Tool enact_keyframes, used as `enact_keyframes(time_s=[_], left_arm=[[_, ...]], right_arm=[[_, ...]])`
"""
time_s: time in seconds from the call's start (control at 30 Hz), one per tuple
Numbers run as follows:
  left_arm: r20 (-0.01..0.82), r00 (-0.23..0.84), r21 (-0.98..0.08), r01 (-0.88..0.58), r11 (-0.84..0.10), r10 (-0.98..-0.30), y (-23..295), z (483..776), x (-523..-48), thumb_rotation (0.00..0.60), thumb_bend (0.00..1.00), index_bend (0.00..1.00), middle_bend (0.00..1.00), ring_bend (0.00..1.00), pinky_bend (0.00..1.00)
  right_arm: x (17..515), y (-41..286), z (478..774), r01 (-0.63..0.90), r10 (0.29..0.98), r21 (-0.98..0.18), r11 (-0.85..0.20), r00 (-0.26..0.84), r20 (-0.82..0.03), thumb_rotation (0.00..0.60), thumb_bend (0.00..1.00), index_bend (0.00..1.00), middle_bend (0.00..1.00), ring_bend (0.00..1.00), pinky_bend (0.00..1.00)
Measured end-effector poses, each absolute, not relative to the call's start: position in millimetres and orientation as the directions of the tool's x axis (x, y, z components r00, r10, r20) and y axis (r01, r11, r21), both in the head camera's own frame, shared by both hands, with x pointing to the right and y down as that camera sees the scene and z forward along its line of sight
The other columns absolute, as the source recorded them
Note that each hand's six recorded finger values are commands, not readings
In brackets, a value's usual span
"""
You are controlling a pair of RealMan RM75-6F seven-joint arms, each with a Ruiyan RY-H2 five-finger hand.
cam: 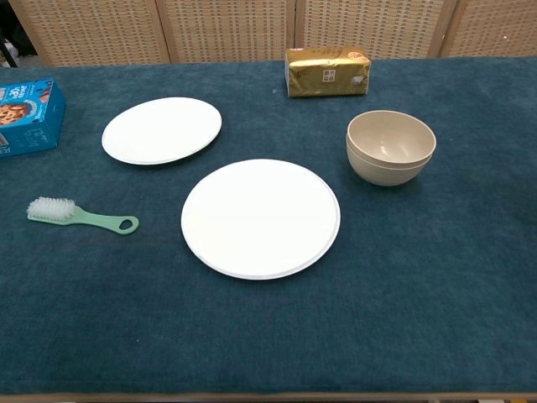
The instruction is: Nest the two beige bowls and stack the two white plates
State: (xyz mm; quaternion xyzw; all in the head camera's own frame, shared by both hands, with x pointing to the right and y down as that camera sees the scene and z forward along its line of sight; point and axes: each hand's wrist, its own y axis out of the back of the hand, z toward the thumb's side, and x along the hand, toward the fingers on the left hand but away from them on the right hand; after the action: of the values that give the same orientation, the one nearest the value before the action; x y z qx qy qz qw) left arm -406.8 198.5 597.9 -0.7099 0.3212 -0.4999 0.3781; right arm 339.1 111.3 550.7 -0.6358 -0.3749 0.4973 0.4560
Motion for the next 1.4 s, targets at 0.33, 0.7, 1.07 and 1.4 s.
enact_keyframes(time_s=[0.33,0.7,1.07,1.4], left_arm=[[0.502,0.448,-0.817,-0.034,-0.575,-0.74,211,614,-341,0.6,0.02,0.23,0.0,0.0,0.0],[0.464,0.579,-0.801,-0.049,-0.596,-0.671,220,645,-256,0.6,0.03,0.31,0.0,0.0,0.0],[0.454,0.613,-0.81,-0.019,-0.587,-0.646,225,678,-197,0.6,0.07,0.34,0.0,0.0,0.0],[0.443,0.613,-0.815,-0.029,-0.579,-0.654,218,696,-168,0.6,0.19,0.47,0.0,0.0,0.0]], right_arm=[[447,153,547,0.083,0.971,-0.967,-0.24,0.003,-0.241,0.6,0.0,0.0,0.0,0.0,0.0],[462,211,538,0.205,0.972,-0.956,-0.212,-0.055,-0.227,0.6,0.0,0.0,0.0,0.0,0.0],[475,210,535,0.248,0.969,-0.947,-0.206,-0.081,-0.232,0.6,0.0,0.0,0.0,0.0,0.0],[477,207,533,0.268,0.971,-0.943,-0.195,-0.085,-0.225,0.6,0.0,0.0,0.0,0.0,0.0]])
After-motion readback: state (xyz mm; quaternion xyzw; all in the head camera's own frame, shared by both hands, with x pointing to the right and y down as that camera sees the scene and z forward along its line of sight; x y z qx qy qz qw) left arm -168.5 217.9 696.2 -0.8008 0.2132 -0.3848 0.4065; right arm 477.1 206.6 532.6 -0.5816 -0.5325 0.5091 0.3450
